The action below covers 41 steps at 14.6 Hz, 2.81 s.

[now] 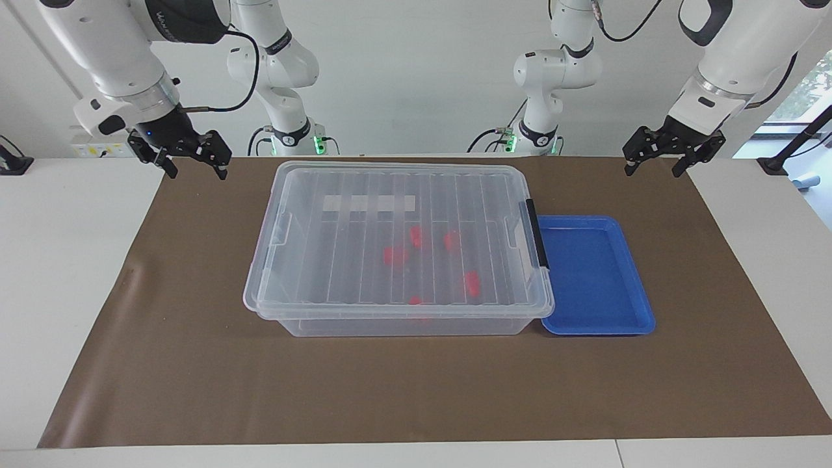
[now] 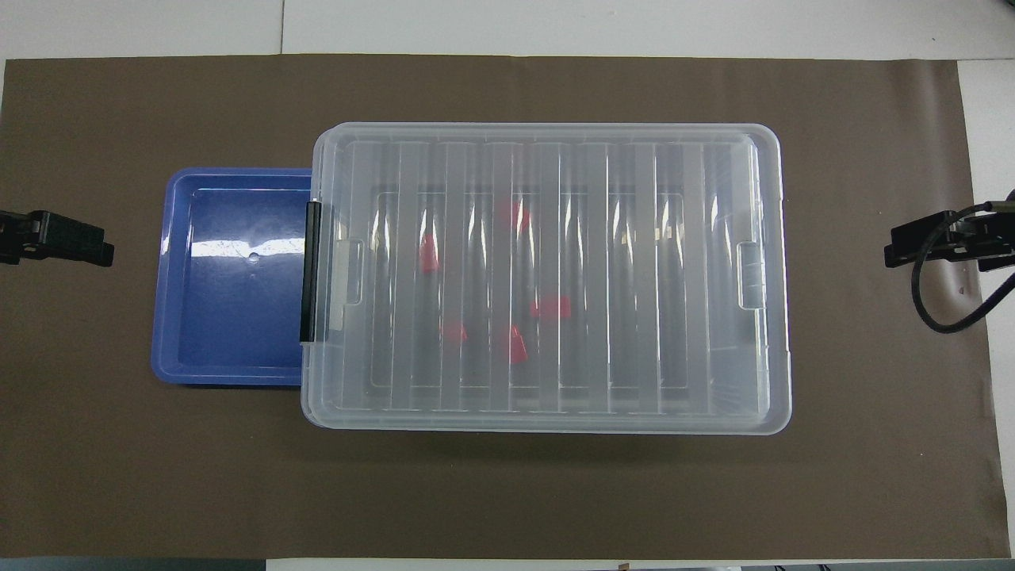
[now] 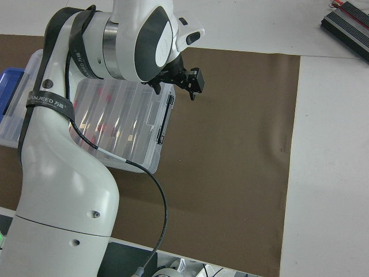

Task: Place red block in blue tray from box
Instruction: 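Move the right gripper toward the clear box lid's edge, then slide the clear lid away from the blue tray with the right gripper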

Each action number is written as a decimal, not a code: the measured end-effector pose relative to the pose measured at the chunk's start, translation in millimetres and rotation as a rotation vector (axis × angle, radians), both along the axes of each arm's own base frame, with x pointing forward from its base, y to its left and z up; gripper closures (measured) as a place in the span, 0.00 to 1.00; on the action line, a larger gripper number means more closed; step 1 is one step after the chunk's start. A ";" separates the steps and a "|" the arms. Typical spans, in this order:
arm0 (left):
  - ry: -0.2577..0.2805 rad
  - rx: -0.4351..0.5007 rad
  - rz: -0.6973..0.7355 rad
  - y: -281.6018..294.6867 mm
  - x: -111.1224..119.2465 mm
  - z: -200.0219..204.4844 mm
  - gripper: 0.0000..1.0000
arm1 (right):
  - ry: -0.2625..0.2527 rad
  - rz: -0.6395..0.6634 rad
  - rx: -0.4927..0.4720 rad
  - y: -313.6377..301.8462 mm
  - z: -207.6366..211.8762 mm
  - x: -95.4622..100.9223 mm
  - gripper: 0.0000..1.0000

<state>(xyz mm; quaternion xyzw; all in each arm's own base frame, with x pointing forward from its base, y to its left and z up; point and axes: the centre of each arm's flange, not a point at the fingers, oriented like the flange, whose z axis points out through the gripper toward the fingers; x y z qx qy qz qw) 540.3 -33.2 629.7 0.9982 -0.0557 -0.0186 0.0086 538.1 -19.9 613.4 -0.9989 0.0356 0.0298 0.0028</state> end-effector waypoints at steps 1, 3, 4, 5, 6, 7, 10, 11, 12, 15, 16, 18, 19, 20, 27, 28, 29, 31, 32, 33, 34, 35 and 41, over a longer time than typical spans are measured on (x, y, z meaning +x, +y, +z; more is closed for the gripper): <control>0.000 0.000 0.000 0.0 0.0 0.0 0.00 | 0.000 0.000 0.000 0.0 0.0 0.0 0.00; 0.000 0.000 0.000 0.0 0.0 0.0 0.00 | 0.000 0.000 0.000 0.1 0.0 0.0 0.00; 0.000 0.000 0.000 0.0 0.0 0.0 0.00 | 0.000 0.001 0.000 0.6 -0.1 0.1 0.00; 0.000 0.000 0.000 0.0 0.0 0.0 0.00 | 0.000 0.002 0.000 1.2 -0.1 0.1 0.00; 0.000 0.000 0.000 0.0 0.0 0.0 0.00 | 0.000 0.003 0.000 1.8 -0.2 0.2 0.00; 0.000 0.000 0.000 0.0 0.0 0.0 0.00 | -0.001 0.004 0.000 2.2 -0.2 0.4 0.00; 0.000 0.000 0.000 0.0 0.0 0.0 0.00 | -0.021 0.005 0.000 2.6 -0.3 3.7 0.00; 0.000 0.000 0.000 0.0 0.0 0.0 0.00 | -0.033 0.004 0.005 3.1 -1.9 5.8 0.00; 0.000 0.000 0.000 0.0 0.0 0.0 0.00 | -0.047 0.005 0.012 4.5 -4.6 8.0 0.00; 0.000 0.000 0.000 0.0 0.0 0.0 0.00 | -0.102 -0.009 0.020 24.1 -35.1 14.4 0.00; 0.000 0.000 0.000 0.0 0.0 0.0 0.00 | -0.111 -0.009 0.021 38.4 -52.1 14.5 0.00; 0.000 0.000 0.000 0.0 0.0 0.0 0.00 | -0.114 -0.022 0.023 64.6 -85.3 13.6 0.00; 0.000 0.000 0.000 0.0 0.0 0.0 0.00 | -0.111 -0.025 0.024 73.7 -99.3 13.6 0.00; 0.000 0.000 0.000 0.0 0.0 0.0 0.00 | -0.103 -0.028 0.023 77.7 -110.4 14.3 0.00; 0.000 0.000 0.000 0.0 0.0 -0.1 0.00 | -0.063 -0.041 0.019 65.6 -137.6 14.0 0.00; 0.000 0.000 0.000 0.0 0.0 0.0 0.00 | -0.065 -0.042 0.019 64.8 -142.5 13.3 0.00; 0.000 0.000 0.000 0.0 0.0 -0.1 0.00 | -0.067 -0.042 0.019 64.2 -148.2 12.3 0.00; 0.000 0.000 0.000 0.0 0.0 -0.1 0.00 | -0.069 -0.042 0.019 63.8 -157.0 10.5 0.00; 0.000 0.000 0.000 0.0 0.0 -0.1 0.00 | -0.068 -0.042 0.019 63.6 -158.7 9.8 0.00; 0.000 0.000 0.000 0.0 0.0 -0.1 0.00 | -0.067 -0.039 0.019 62.8 -159.0 9.3 0.00; 0.000 0.000 0.000 0.0 0.0 -0.1 0.00 | -0.067 -0.031 0.019 60.1 -158.9 9.0 0.00; 0.000 0.000 0.000 0.0 0.0 -0.1 0.00 | -0.067 -0.020 0.019 54.6 -158.9 8.8 0.00; 0.000 0.000 0.000 0.0 0.0 -0.1 0.00 | -0.061 0.039 0.020 10.0 -163.0 4.9 0.00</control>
